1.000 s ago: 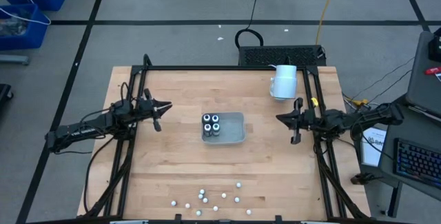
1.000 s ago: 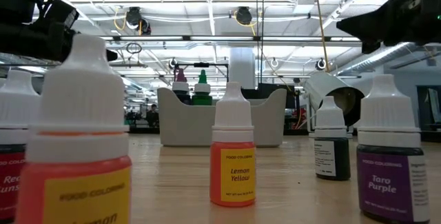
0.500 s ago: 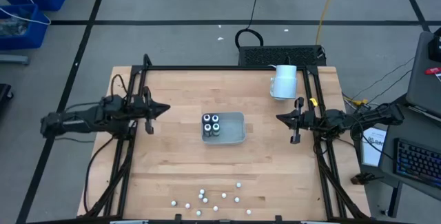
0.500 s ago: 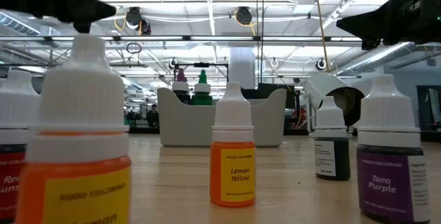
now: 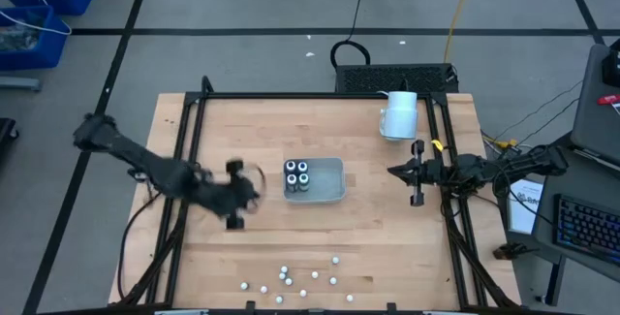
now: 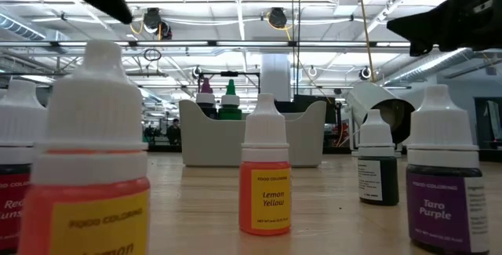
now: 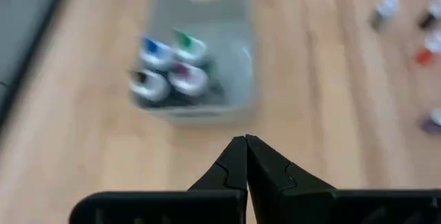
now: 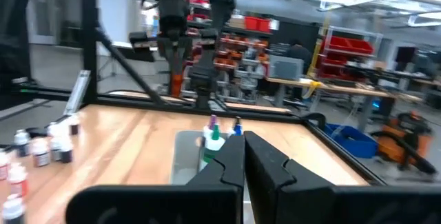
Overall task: Pick & Place food coloring
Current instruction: Put the small purple food coloring bottle into the white bin
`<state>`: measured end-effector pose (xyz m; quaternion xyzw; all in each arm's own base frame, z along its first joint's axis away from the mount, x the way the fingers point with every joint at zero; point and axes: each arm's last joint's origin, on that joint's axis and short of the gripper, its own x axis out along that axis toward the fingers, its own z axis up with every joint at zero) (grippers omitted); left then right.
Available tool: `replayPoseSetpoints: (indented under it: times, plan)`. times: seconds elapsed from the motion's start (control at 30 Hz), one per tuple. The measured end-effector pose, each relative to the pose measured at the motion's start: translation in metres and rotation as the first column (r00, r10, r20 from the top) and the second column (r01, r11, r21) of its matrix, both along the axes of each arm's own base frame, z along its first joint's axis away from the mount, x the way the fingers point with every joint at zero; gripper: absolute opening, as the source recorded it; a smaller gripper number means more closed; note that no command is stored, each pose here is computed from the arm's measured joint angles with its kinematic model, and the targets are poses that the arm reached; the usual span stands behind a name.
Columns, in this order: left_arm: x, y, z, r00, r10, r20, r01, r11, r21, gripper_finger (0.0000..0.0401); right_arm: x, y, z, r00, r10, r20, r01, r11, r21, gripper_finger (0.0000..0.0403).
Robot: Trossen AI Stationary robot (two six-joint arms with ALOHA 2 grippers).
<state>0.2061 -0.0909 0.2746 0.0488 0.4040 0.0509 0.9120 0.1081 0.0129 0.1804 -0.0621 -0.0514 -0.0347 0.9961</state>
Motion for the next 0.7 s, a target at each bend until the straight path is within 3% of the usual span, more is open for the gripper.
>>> replayPoseSetpoints:
  times: [0.13,0.27,0.43,0.7]
  plan:
    - [0.017,-0.051,-0.004,0.978,0.017,-0.209,-0.015,1.000,0.013,0.0003,0.000,0.000,0.001,1.000,0.015,0.005,-0.015,1.000,-0.020,0.0000]
    - [0.026,-0.095,-0.008,0.946,0.053,-0.320,-0.051,0.999,0.014,0.0017,0.000,0.000,0.001,1.000,0.010,0.003,-0.010,0.999,-0.040,0.0000]
    - [0.035,-0.141,-0.016,0.911,0.037,-0.410,-0.095,0.988,-0.121,0.0061,0.000,0.000,0.000,1.000,0.011,0.000,-0.011,0.999,-0.031,0.0000]
    - [0.031,-0.174,-0.039,0.843,0.031,-0.537,-0.150,0.972,-0.179,0.0163,0.000,0.000,0.000,1.000,0.018,-0.001,-0.018,0.999,0.027,0.0000]
